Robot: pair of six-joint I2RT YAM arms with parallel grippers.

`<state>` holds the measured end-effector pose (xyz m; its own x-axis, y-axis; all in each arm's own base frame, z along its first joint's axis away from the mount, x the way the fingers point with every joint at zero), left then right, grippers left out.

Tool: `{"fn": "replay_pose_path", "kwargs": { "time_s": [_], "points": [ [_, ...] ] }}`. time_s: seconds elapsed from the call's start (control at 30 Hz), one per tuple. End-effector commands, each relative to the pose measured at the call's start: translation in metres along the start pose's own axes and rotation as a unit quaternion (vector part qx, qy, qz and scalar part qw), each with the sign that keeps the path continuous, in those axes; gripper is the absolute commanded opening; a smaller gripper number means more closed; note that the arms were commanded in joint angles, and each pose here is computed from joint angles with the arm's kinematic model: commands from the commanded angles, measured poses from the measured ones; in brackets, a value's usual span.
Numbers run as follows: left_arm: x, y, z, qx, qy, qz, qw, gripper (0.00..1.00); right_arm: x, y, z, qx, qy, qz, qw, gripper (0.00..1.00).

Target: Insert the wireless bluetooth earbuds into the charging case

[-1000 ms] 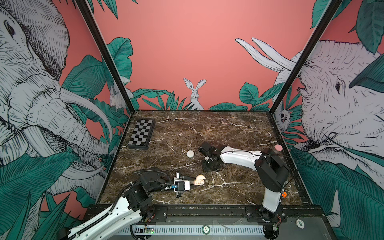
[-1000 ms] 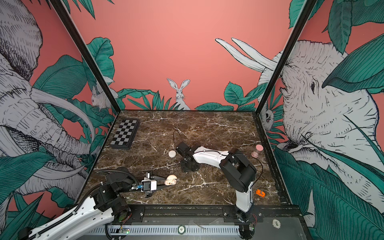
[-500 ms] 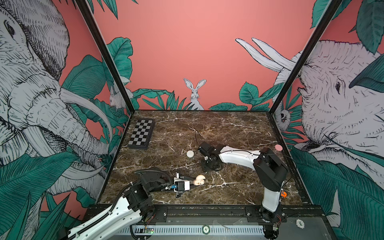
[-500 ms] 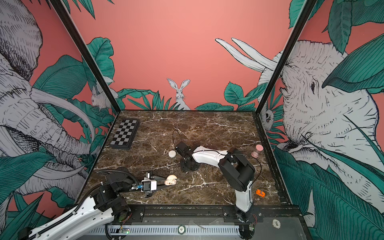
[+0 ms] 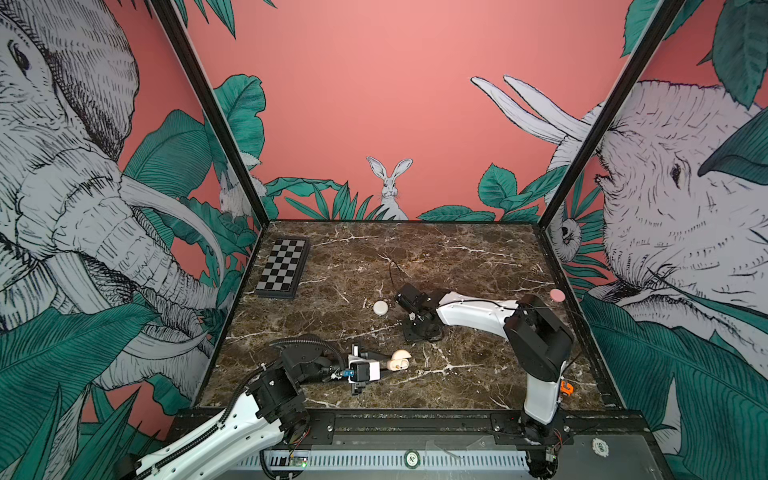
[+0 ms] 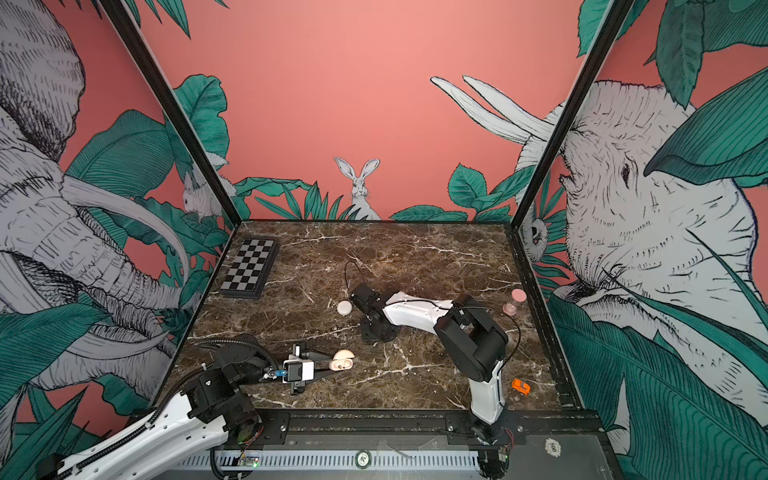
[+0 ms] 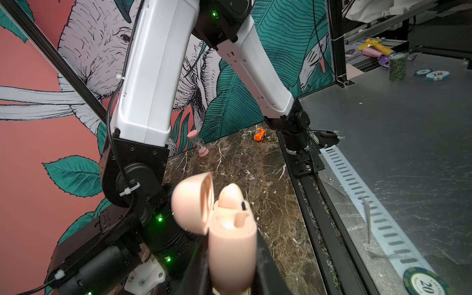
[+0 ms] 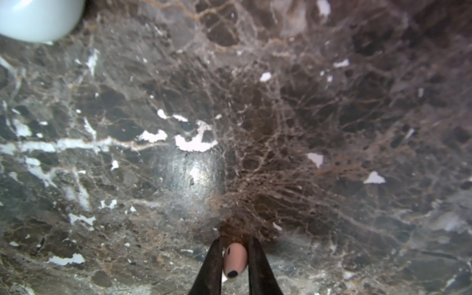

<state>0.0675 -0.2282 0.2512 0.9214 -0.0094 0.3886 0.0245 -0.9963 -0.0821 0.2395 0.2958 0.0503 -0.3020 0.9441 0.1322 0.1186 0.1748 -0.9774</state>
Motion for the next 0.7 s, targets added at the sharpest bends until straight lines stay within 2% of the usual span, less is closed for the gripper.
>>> {"fn": "replay_pose_path", "kwargs": {
  "time_s": [0.0, 0.67],
  "points": [
    [0.0036, -0.0010, -0.0121, -0.014, 0.019, -0.004, 1.000, 0.00, -0.0050, 0.0017, 0.0013, 0.004, 0.006, 0.023, 1.000, 0.16],
    [0.0036, 0.0002, -0.0103, -0.010, 0.016, -0.002, 1.000, 0.00, -0.0150, 0.0024, 0.0025, -0.004, 0.049, 0.022, 0.999, 0.13]
  ]
}}
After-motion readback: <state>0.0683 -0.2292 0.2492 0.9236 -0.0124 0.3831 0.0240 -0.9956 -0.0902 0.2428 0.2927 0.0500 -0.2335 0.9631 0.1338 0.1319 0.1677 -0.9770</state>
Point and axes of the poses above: each gripper's point midway between its finger pads, its own y axis out along the fingers, its own x axis along the line the jaws close on, z = x × y, the point moved 3 cm from there along -y, back along the fingers, and after that the axes turned 2 degrees about -y, right-handed, at the moved point
